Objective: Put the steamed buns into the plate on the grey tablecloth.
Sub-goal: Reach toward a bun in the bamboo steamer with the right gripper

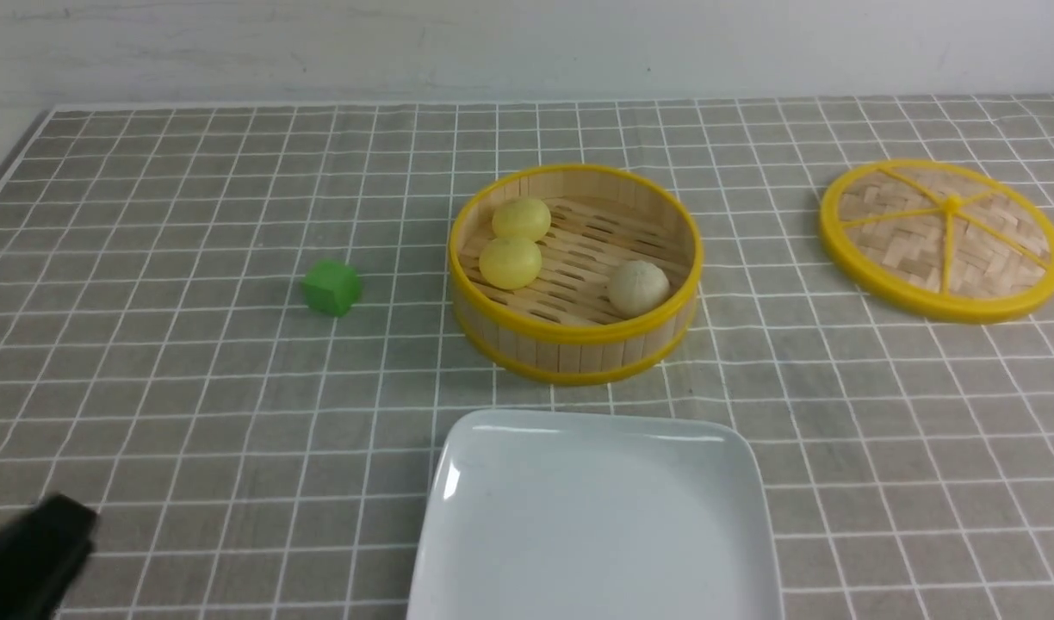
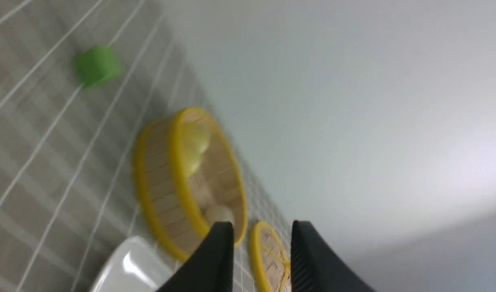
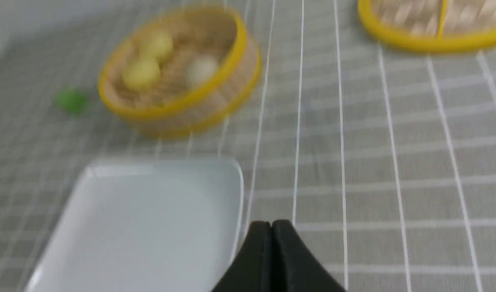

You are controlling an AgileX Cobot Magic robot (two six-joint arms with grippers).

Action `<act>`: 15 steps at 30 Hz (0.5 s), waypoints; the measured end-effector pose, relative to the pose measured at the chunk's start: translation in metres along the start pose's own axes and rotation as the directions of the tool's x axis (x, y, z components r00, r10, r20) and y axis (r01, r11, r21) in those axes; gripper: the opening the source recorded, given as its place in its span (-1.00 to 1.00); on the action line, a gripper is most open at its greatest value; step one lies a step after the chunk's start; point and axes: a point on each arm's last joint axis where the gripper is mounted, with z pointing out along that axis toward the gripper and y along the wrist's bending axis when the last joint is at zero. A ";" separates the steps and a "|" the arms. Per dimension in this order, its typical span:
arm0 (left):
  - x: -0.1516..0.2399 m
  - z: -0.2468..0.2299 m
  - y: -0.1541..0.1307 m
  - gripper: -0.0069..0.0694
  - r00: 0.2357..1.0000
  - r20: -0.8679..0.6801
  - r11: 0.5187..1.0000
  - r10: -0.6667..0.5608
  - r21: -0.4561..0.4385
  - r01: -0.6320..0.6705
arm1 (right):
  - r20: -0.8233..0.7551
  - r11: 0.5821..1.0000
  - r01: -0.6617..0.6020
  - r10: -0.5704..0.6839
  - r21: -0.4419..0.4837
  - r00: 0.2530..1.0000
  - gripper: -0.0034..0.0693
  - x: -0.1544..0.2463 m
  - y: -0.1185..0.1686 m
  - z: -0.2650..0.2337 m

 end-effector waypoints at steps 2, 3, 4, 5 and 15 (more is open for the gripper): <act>-0.012 -0.004 -0.027 -0.31 0.992 -0.018 0.992 0.123 0.026 -0.122 | -0.176 0.999 0.038 -0.043 -0.034 0.983 -0.93 -0.011 0.001 0.024; -0.013 -0.003 -0.033 -0.35 0.986 -0.050 0.987 0.161 0.017 -0.160 | -0.215 0.997 0.047 -0.059 -0.058 0.975 -0.93 -0.014 0.002 0.031; -0.016 0.000 -0.042 -0.45 0.967 -0.119 0.974 0.225 -0.004 -0.227 | -0.270 0.990 0.070 -0.102 -0.126 0.957 -0.92 -0.020 0.006 0.045; -0.018 0.005 -0.047 -0.55 0.946 -0.193 0.962 0.262 -0.029 -0.273 | -0.300 0.981 0.071 -0.124 -0.182 0.946 -0.92 -0.024 0.011 0.056; -0.045 0.079 -0.065 -0.82 0.697 -0.676 0.854 0.238 -0.196 -0.482 | -0.510 0.915 0.094 -0.301 -0.391 0.806 -0.91 -0.061 0.066 0.164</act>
